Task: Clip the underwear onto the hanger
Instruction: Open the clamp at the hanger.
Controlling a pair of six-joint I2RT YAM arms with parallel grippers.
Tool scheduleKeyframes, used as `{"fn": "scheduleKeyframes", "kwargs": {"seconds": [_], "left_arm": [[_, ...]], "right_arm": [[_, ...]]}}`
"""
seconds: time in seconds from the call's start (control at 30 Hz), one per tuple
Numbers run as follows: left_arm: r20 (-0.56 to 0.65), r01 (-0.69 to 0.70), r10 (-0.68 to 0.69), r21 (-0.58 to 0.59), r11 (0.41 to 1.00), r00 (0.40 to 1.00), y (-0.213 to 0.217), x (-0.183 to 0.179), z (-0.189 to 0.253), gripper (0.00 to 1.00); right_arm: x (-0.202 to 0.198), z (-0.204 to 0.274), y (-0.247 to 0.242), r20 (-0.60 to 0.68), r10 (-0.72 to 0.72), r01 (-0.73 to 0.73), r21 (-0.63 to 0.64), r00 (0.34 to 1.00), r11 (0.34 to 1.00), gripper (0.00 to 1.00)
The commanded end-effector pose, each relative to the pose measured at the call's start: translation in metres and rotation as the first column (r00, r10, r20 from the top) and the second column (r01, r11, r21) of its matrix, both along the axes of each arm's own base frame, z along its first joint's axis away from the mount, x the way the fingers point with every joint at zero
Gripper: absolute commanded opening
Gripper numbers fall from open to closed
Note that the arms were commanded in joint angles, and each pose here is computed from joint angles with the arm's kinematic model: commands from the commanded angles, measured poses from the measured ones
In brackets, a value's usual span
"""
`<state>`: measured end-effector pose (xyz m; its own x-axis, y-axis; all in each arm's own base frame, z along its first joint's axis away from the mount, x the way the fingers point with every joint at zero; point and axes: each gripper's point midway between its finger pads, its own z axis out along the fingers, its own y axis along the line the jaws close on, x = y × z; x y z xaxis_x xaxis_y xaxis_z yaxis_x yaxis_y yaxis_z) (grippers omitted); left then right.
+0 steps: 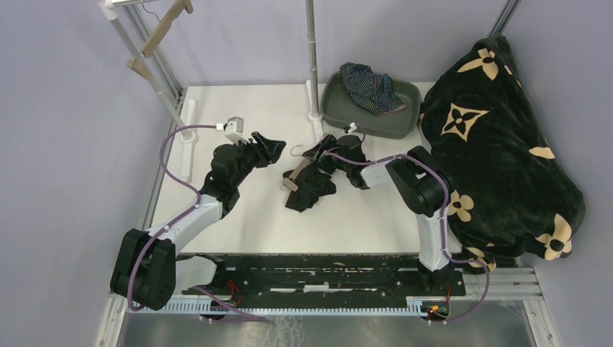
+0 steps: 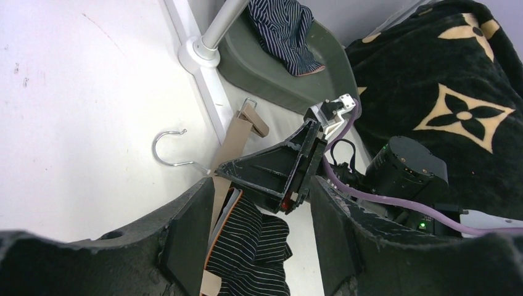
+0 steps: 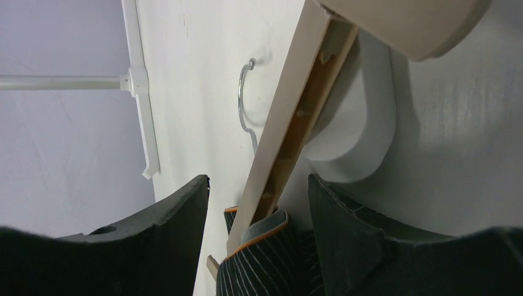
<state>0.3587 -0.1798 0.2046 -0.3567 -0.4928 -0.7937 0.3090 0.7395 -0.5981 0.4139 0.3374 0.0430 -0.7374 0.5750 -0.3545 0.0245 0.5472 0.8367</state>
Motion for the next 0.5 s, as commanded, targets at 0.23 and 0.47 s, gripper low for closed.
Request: {"fn": "scheduleKeyframes", "kwargs": {"seconds": [0.23,0.47], "left_arm": [[0.060,0.004,-0.003,-0.010,1.000,0.998,0.003,0.007,0.006,0.64],[0.054,0.016,-0.015,-0.018,1.000,0.998,0.001,0.010,0.002,0.64]], "right_arm": [[0.024,-0.003,0.016,0.046,-0.021,0.019,0.026,0.999,0.999,0.64],[0.024,-0.010,0.018,0.063,-0.006,0.004,0.020,0.998,1.000,0.48]]}}
